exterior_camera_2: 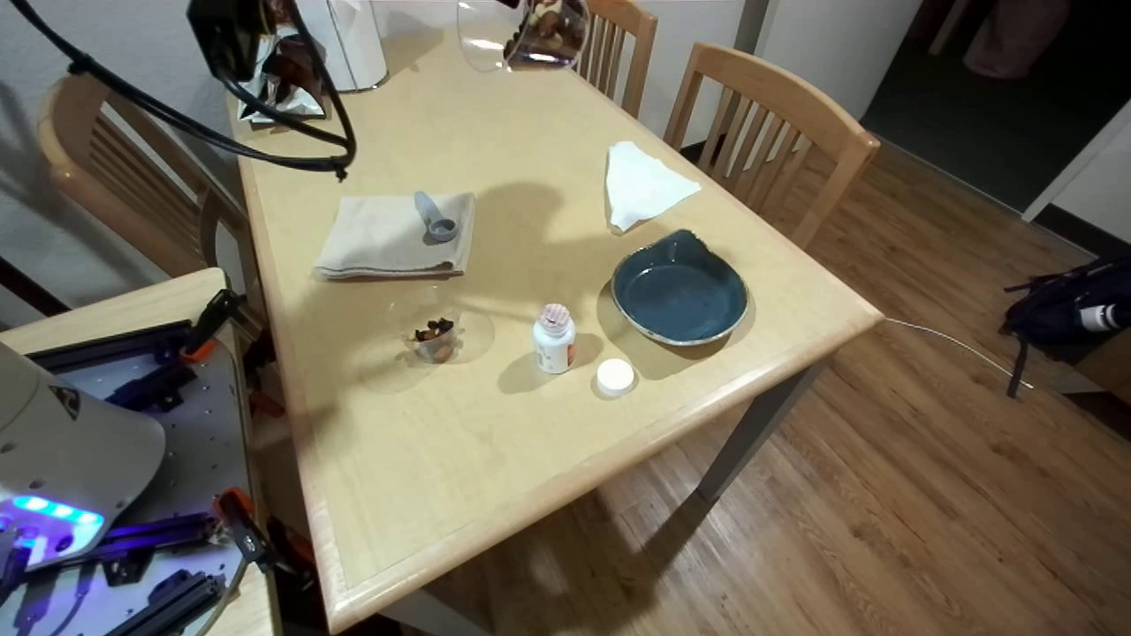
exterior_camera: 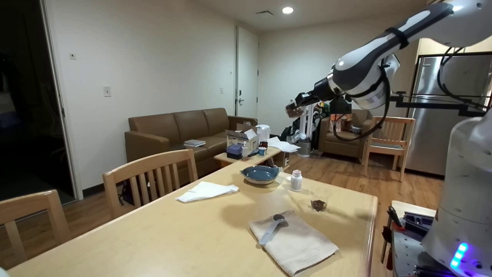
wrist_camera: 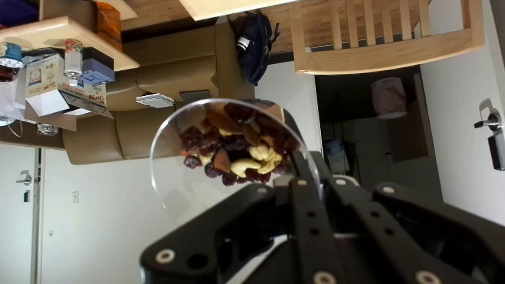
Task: Pick up the cup and pour some of its contents in the other cup
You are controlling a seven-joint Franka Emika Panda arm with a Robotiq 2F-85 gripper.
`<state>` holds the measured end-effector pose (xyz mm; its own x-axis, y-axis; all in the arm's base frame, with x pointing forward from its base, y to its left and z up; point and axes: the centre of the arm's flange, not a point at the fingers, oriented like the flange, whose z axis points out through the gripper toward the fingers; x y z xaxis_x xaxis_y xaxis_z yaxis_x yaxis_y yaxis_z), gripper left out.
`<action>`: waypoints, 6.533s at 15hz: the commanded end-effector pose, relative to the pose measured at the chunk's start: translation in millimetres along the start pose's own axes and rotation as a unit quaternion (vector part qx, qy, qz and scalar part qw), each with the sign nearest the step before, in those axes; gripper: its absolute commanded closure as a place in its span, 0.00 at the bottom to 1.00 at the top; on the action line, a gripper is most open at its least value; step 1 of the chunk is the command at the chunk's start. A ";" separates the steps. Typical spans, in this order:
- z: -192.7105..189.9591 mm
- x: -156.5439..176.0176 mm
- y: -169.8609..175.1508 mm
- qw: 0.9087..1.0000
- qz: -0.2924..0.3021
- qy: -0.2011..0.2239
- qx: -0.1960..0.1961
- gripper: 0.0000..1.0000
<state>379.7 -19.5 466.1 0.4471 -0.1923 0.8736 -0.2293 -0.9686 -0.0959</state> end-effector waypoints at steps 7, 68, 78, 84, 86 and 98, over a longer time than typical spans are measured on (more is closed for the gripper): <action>-9.5 3.4 0.3 0.999 -0.029 0.040 -0.010 0.95; -59.1 25.5 -34.7 0.974 -0.141 0.164 -0.065 0.95; -62.3 33.1 -42.8 0.969 -0.155 0.176 -0.077 0.95; -63.0 34.9 -43.8 0.966 -0.163 0.184 -0.083 0.95; -63.8 36.0 -44.6 0.962 -0.174 0.190 -0.087 0.95; -66.8 36.3 -43.7 0.953 -0.194 0.204 -0.107 0.95</action>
<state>333.0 47.1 565.7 0.1932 0.2821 0.9397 -0.2920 -0.8978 0.3296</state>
